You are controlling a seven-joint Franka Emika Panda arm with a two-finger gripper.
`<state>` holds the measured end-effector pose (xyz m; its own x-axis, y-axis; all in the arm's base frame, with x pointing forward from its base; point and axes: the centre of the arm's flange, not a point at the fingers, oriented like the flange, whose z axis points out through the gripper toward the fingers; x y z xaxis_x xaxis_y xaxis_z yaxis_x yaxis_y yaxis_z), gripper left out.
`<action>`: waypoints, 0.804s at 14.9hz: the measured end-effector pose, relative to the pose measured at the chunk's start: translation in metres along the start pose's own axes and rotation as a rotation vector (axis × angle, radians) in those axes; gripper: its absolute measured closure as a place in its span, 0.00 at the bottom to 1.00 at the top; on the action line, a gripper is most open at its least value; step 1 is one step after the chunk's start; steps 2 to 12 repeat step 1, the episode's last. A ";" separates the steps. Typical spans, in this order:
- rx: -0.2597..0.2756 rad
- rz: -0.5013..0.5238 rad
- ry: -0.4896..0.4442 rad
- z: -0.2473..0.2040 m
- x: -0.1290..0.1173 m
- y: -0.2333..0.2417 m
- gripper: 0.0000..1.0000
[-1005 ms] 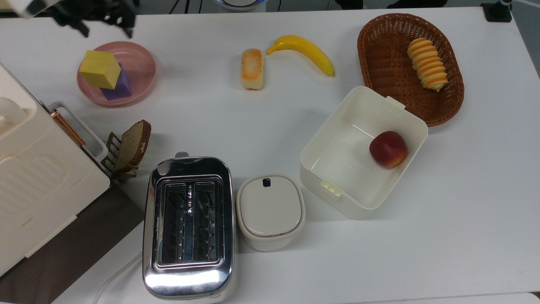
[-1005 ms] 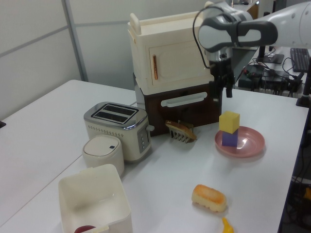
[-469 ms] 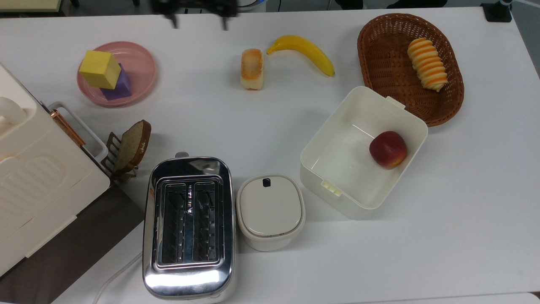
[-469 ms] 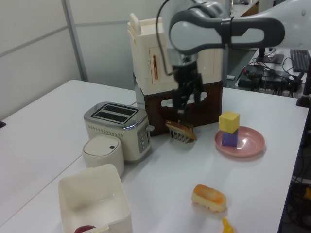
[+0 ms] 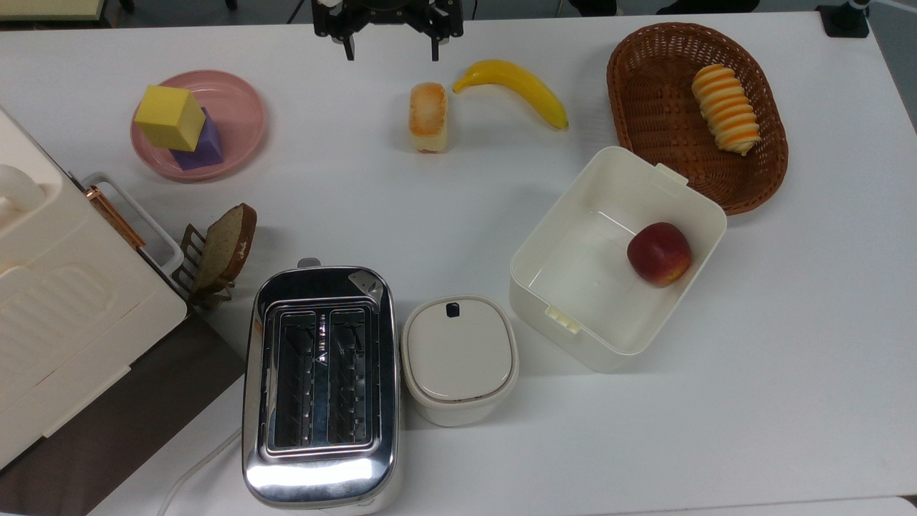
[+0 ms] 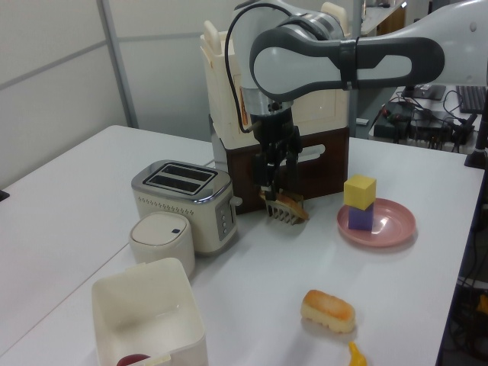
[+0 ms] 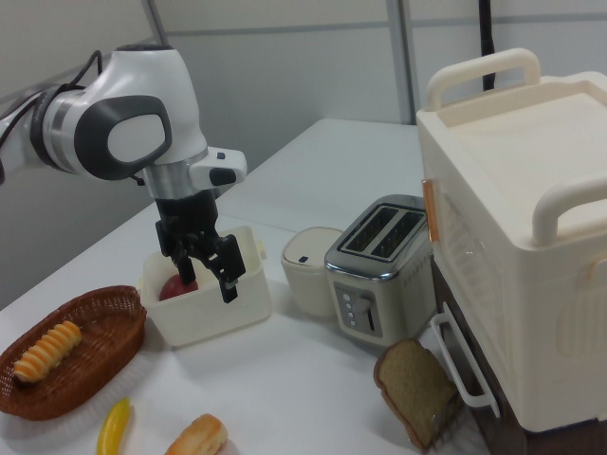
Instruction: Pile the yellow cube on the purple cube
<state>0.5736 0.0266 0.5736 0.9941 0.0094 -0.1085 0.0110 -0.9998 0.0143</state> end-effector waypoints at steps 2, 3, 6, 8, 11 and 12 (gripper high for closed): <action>-0.001 0.013 -0.002 0.001 0.001 -0.002 0.00; -0.001 0.013 -0.002 0.001 0.001 -0.002 0.00; -0.001 0.013 -0.002 0.001 0.001 -0.002 0.00; -0.001 0.013 -0.002 0.001 0.001 -0.002 0.00; -0.001 0.013 -0.002 0.001 0.001 -0.002 0.00; -0.001 0.013 -0.002 0.001 0.001 -0.002 0.00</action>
